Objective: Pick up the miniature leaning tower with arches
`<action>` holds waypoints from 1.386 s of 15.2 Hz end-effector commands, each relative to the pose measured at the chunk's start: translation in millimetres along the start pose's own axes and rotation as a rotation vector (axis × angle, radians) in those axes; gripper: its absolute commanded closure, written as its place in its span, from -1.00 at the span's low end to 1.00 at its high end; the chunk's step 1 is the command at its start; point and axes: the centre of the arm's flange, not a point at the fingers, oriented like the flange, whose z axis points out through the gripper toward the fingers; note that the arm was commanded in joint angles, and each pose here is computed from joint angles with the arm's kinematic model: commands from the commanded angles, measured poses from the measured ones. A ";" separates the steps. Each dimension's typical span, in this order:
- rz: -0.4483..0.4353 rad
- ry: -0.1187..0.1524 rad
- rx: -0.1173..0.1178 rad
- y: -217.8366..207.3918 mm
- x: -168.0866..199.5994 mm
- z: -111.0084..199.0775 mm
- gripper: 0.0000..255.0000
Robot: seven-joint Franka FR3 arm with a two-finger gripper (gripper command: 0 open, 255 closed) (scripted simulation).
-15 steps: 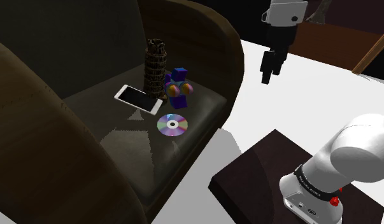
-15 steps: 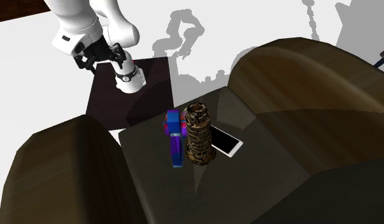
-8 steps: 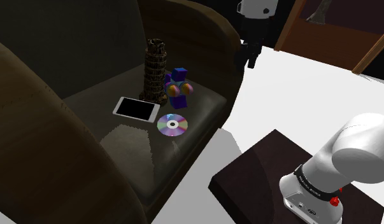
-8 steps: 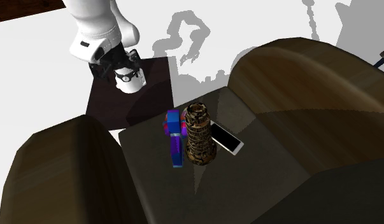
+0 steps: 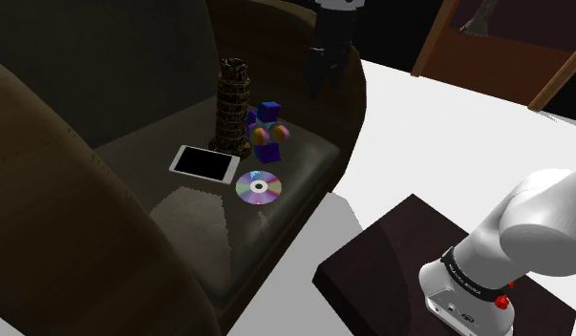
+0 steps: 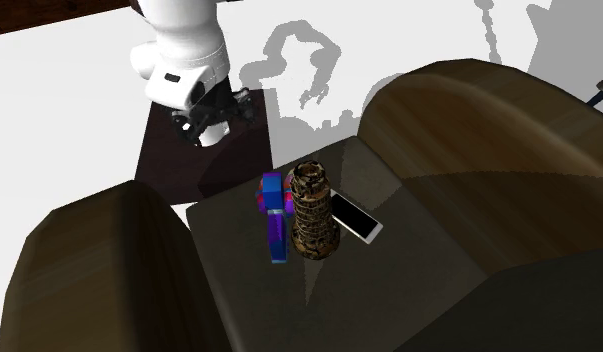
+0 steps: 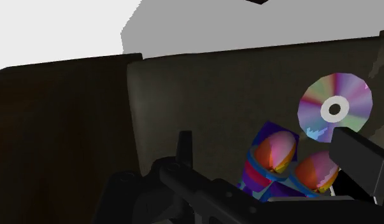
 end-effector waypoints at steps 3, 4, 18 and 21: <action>-0.034 0.044 -0.002 -29.6 37.4 -12.4 -1.00; -0.043 0.054 -0.002 -36.5 46.4 -16.0 -1.00; -0.124 0.158 -0.009 -107.1 128.8 -33.9 -1.00; -0.124 0.158 -0.009 -107.1 129.6 -18.1 -1.00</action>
